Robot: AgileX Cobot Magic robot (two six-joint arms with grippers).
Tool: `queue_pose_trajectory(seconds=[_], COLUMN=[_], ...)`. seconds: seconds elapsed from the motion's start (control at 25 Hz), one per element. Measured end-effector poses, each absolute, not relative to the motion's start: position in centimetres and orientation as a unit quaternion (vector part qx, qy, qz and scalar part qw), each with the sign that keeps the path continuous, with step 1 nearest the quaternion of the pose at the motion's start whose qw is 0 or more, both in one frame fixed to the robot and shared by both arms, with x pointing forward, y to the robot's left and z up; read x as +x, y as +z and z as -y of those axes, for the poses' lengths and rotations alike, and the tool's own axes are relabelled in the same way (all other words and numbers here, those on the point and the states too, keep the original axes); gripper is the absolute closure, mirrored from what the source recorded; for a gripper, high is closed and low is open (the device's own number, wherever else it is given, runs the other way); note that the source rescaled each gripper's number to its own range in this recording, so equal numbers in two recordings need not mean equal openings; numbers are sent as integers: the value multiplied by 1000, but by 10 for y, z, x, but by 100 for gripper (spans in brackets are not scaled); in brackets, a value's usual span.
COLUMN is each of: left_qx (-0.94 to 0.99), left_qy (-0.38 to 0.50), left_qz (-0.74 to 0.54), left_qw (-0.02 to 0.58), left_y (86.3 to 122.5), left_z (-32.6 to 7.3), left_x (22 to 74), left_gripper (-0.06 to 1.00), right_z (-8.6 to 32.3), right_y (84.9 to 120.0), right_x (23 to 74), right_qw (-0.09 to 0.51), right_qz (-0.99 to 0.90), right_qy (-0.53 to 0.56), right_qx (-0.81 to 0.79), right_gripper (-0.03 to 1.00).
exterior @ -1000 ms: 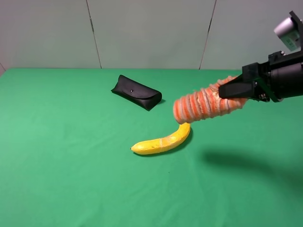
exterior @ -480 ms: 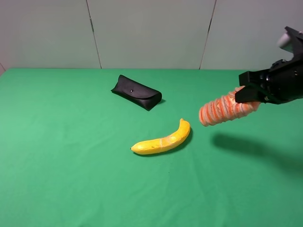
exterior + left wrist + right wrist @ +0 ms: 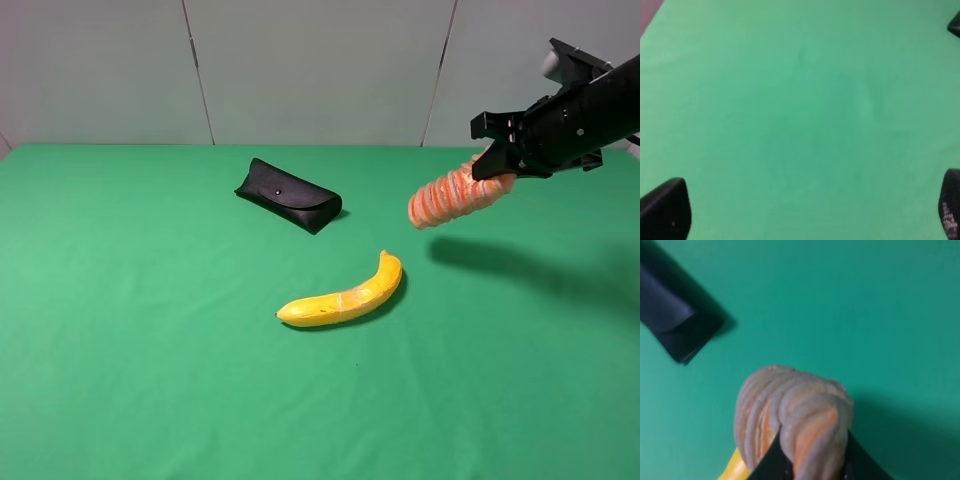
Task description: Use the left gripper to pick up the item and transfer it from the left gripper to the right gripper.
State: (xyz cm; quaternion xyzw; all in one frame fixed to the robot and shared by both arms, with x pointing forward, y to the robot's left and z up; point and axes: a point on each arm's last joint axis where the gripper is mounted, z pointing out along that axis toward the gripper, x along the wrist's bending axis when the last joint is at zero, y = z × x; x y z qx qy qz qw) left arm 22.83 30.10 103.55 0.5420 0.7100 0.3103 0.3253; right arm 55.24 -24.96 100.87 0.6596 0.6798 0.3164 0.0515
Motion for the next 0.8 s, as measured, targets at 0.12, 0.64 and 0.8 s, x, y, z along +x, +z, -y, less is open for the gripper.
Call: queue_pose_trajectory(seconds=[0.12,0.64,0.8], left_qx=[541,541,541], left_qy=[311,311,311], left_qz=[-711,-711,-711], left_qw=[324,324,324], left_y=[1035,1035,1035], left_z=[-301,-301,-301], left_x=[228,228,228], left_gripper=[-6,-6,-6], right_z=[260,292,292], right_y=[1003,971,954], right_x=[569,587,588], right_qw=[54,29,2], right_qz=[-667,-637,-638], right_qy=[312,279,257], right_qx=[674,718,726], right_gripper=[97,97,97])
